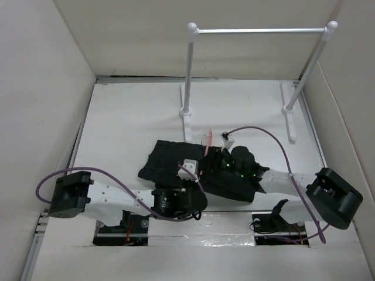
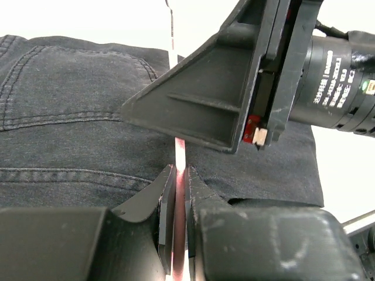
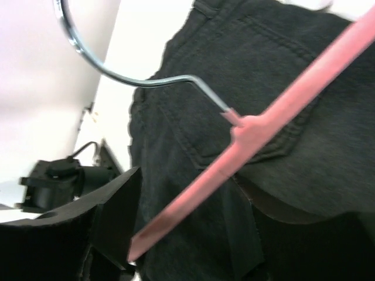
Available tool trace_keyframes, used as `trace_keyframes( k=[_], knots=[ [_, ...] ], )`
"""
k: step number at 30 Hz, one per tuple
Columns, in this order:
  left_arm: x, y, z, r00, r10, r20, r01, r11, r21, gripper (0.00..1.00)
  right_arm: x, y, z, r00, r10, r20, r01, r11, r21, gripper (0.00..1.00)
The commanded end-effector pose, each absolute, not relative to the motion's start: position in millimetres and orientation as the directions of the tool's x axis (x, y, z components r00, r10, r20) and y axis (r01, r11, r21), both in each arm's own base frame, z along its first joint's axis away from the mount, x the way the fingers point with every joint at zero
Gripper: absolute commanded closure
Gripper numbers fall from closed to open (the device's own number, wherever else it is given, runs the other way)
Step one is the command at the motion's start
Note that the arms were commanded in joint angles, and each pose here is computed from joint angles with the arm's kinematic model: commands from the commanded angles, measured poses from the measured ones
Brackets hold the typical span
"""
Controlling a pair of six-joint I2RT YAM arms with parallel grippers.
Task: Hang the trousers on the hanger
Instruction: Place the hanger at the clothesline.
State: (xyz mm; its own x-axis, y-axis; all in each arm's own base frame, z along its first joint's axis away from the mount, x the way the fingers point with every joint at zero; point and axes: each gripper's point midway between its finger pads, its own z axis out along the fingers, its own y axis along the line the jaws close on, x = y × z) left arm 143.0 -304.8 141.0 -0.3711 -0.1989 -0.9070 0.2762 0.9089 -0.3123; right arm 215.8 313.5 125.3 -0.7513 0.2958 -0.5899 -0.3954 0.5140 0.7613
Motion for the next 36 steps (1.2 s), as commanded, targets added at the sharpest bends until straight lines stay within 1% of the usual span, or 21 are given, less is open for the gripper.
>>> trace_keyframes(
  k=[1, 2, 8, 9, 11, 12, 14, 15, 16, 17, 19, 20, 22, 24, 25, 27, 28, 31, 33, 34, 36],
  knots=[
    [147, -313, 176, -0.33, -0.344, -0.879, 0.248, 0.867, -0.432, 1.0, 223, 330, 170, -0.69, 0.403, -0.602, -0.451, 0.411, 0.792, 0.42],
    [148, -312, 175, -0.323, -0.341, -0.883, 0.245, 0.871, -0.426, 1.0, 223, 330, 169, -0.693, 0.4, -0.601, -0.449, 0.413, 0.792, 0.5],
    [148, -309, 186, -0.304, -0.347, -0.887, 0.25, 0.87, -0.426, 1.0, 211, 338, 187, -0.705, 0.413, -0.576, -0.459, 0.353, 0.815, 0.69],
    [148, -308, 189, -0.299, -0.352, -0.887, 0.25, 0.868, -0.429, 1.0, 211, 337, 187, -0.707, 0.41, -0.576, -0.458, 0.356, 0.815, 0.78],
    [149, -307, 198, -0.29, -0.375, -0.881, 0.249, 0.859, -0.448, 1.0, 210, 336, 198, -0.704, 0.428, -0.567, -0.459, 0.335, 0.823, 0.87],
    [150, -306, 205, -0.277, -0.366, -0.888, 0.261, 0.861, -0.436, 1.0, 210, 335, 203, -0.699, 0.442, -0.563, -0.459, 0.327, 0.826, 0.94],
    [152, -306, 226, -0.25, -0.393, -0.885, 0.263, 0.852, -0.452, 1.0, 210, 334, 223, -0.691, 0.454, -0.563, -0.479, 0.296, 0.826, 0.98],
    [153, -303, 237, -0.235, -0.406, -0.883, 0.261, 0.849, -0.46, 1.0, 213, 332, 226, -0.69, 0.454, -0.564, -0.476, 0.302, 0.826, 1.0],
    [155, -301, 249, -0.211, -0.397, -0.893, 0.268, 0.855, -0.444, 1.0, 213, 332, 233, -0.693, 0.446, -0.566, -0.486, 0.291, 0.824, 1.0],
    [160, -297, 271, -0.191, -0.432, -0.881, 0.262, 0.843, -0.47, 1.0, 220, 327, 249, -0.682, 0.469, -0.561, -0.487, 0.28, 0.827, 1.0],
    [165, -293, 300, -0.162, -0.438, -0.884, 0.29, 0.835, -0.467, 1.0, 221, 323, 267, -0.683, 0.47, -0.559, -0.505, 0.248, 0.826, 1.0],
    [165, -296, 319, -0.165, -0.461, -0.872, 0.331, 0.807, -0.489, 1.0, 224, 321, 275, -0.679, 0.474, -0.561, -0.515, 0.238, 0.823, 1.0],
    [168, -285, 348, -0.152, -0.521, -0.84, 0.358, 0.763, -0.538, 1.0, 235, 311, 299, -0.666, 0.484, -0.567, -0.538, 0.215, 0.815, 1.0],
    [171, -275, 372, -0.143, -0.56, -0.816, 0.391, 0.726, -0.566, 0.98, 253, 291, 315, -0.641, 0.525, -0.56, -0.529, 0.227, 0.818, 1.0],
    [170, -274, 377, -0.144, -0.562, -0.814, 0.404, 0.718, -0.567, 0.95, 254, 286, 330, -0.635, 0.529, -0.563, -0.549, 0.204, 0.81, 1.0],
    [171, -266, 391, -0.137, -0.579, -0.804, 0.408, 0.707, -0.578, 0.91, 267, 273, 341, -0.62, 0.544, -0.565, -0.546, 0.219, 0.809, 1.0],
    [171, -264, 393, -0.138, -0.575, -0.807, 0.41, 0.708, -0.575, 0.88, 280, 260, 359, -0.586, 0.568, -0.577, -0.561, 0.229, 0.795, 1.0],
    [170, -263, 393, -0.142, -0.563, -0.814, 0.408, 0.716, -0.567, 0.85, 309, 237, 366, -0.566, 0.597, -0.568, -0.533, 0.26, 0.805, 1.0],
    [170, -263, 394, -0.152, -0.561, -0.814, 0.406, 0.715, -0.569, 0.84, 323, 226, 384, -0.539, 0.614, -0.577, -0.557, 0.255, 0.791, 1.0],
    [169, -263, 394, -0.159, -0.564, -0.81, 0.408, 0.71, -0.574, 0.84, 327, 223, 386, -0.551, 0.605, -0.574, -0.557, 0.245, 0.793, 1.0],
    [168, -263, 392, -0.16, -0.562, -0.811, 0.413, 0.709, -0.572, 0.81, 349, 207, 393, -0.523, 0.633, -0.571, -0.546, 0.266, 0.795, 1.0]
  ],
)
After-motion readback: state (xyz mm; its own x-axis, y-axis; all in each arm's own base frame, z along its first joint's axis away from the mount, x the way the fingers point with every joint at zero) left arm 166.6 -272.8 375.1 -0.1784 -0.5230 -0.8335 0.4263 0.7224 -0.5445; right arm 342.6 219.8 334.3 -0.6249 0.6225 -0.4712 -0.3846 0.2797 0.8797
